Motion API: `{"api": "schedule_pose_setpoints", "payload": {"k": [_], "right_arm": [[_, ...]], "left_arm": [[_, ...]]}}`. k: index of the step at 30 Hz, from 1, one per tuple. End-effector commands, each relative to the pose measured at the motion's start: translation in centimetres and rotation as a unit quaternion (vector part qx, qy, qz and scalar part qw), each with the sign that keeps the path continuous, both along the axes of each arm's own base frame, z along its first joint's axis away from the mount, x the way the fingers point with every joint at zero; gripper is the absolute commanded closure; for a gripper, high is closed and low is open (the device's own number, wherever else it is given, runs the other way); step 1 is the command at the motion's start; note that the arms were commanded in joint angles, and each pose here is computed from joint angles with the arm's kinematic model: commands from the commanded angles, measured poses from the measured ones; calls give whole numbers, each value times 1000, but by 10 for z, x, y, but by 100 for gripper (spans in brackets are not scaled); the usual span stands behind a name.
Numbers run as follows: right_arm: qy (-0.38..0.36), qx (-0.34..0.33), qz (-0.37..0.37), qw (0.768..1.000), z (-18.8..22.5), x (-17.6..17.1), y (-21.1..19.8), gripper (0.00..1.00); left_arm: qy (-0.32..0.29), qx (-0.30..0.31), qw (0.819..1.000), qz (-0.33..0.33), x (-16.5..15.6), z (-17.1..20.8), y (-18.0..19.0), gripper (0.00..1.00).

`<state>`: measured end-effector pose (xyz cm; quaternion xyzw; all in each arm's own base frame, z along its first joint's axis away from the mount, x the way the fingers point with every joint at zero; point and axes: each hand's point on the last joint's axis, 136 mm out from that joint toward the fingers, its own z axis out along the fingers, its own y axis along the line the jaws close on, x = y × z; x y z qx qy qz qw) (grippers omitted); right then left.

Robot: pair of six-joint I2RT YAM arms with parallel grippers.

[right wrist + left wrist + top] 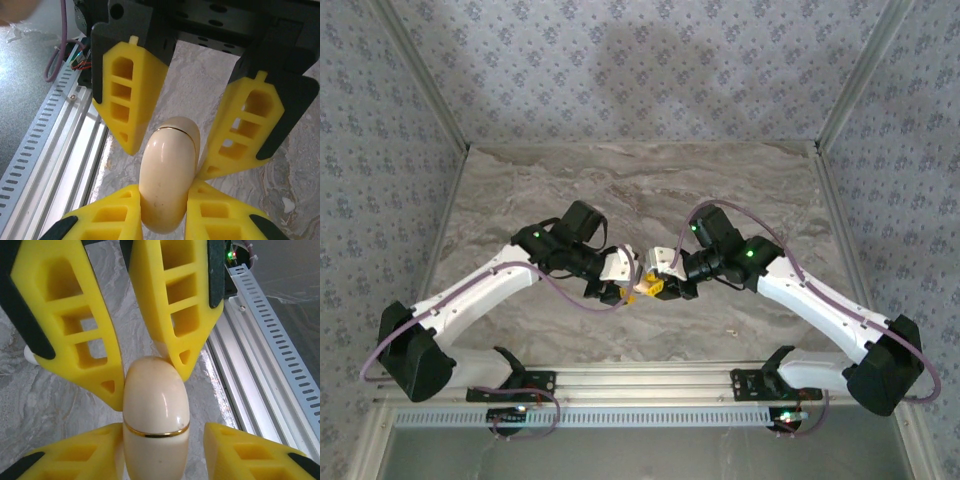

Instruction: Insert the wireless bluetooth earbuds into the charging case

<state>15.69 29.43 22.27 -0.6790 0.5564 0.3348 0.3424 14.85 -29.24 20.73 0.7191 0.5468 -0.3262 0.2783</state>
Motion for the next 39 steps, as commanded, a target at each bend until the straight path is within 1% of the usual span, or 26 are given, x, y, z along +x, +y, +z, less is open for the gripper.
{"api": "schedule_pose_setpoints", "payload": {"k": [1, 3, 9, 10, 11, 12, 14, 17, 19, 21, 24, 28, 39], "right_arm": [[-6, 25, 9, 1000, 16, -3, 5, 78], [-7, 26, 7, 1000, 17, -2, 5, 78], [-11, 36, -4, 999, 20, 0, 3, 76], [-12, 39, -9, 999, 22, 1, 2, 73], [-11, 41, -20, 999, 23, 3, 0, 68], [-11, 45, -35, 998, 24, 6, -3, 63], [-15, 56, -70, 996, 25, 14, -10, 56], [-26, 92, -114, 989, 32, 20, -24, 45], [-39, 128, -130, 982, 40, 21, -31, 40], [-54, 164, -146, 974, 49, 22, -39, 38], [-55, 187, -156, 968, 53, 22, -44, 36], [-30, 188, -144, 971, 52, 21, -38, 35], [12, 208, -95, 973, 61, 28, -11, 36]], "left_arm": [[1, -20, 1000, -12, -3, 12, -6, 58], [3, -21, 1000, -13, -4, 12, -6, 61], [-1, -18, 1000, -7, -2, 11, -5, 73], [-2, -21, 1000, -2, -1, 11, -6, 74], [3, -25, 1000, 6, 1, 11, -6, 75], [1, -38, 999, 15, 5, 13, -8, 76], [17, -63, 997, 33, 9, 16, -9, 77], [38, -106, 992, 57, 14, 22, -12, 78], [45, -131, 988, 69, 16, 23, -15, 79], [46, -154, 984, 82, 19, 21, -15, 80], [49, -187, 976, 100, 24, 23, -14, 80], [47, -223, 967, 115, 27, 31, -12, 80], [63, -263, 954, 128, 26, 34, -11, 81]]}}
